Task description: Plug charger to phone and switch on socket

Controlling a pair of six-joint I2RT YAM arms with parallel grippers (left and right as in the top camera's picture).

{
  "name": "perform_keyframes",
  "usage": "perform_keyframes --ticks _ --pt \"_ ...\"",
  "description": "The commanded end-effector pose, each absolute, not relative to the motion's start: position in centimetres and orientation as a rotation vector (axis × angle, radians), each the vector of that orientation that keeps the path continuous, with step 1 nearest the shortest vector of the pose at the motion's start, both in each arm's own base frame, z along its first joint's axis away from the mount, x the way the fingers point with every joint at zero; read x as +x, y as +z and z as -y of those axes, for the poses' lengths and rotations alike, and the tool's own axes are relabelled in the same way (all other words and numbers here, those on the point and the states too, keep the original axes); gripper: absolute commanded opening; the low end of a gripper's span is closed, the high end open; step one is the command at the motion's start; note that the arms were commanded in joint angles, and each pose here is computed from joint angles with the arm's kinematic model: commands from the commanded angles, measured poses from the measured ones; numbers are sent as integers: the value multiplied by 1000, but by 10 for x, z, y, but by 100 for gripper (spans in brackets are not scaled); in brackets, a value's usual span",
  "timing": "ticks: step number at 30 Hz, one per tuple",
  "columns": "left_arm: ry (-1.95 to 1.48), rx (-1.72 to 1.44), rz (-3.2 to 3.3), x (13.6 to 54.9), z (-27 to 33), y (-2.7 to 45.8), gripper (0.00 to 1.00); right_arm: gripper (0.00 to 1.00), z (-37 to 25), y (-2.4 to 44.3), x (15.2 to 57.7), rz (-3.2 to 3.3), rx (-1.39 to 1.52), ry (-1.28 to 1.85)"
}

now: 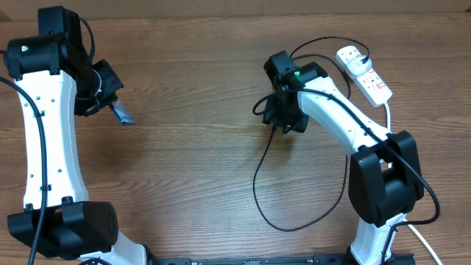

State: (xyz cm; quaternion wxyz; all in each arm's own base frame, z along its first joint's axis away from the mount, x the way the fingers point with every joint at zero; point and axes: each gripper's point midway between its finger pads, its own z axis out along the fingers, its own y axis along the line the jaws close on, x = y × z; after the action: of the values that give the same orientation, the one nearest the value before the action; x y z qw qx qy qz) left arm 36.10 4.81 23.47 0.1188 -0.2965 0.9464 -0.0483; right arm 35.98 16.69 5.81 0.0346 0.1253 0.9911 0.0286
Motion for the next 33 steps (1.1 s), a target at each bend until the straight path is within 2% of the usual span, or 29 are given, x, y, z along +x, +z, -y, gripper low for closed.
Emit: perform_keyframes --ticks 1,5,9,18,24,33 --pt "-166 -818 -2755 365 -46 240 4 62 -166 34 351 -3079 415 73" --pt "-166 -818 -2754 365 -46 240 4 59 -167 25 351 -3075 413 76" --pt "-166 -818 -2755 365 -46 240 4 50 -166 11 351 -3081 428 62" --pt "-165 -818 -2754 365 -46 240 4 49 -168 -4 357 -3064 481 38" --pt "-165 -813 -2753 366 -46 241 4 43 -162 -6 356 -3045 451 -59" --pt "-165 -811 -2749 367 -47 241 4 19 -175 -23 351 -3090 420 -14"
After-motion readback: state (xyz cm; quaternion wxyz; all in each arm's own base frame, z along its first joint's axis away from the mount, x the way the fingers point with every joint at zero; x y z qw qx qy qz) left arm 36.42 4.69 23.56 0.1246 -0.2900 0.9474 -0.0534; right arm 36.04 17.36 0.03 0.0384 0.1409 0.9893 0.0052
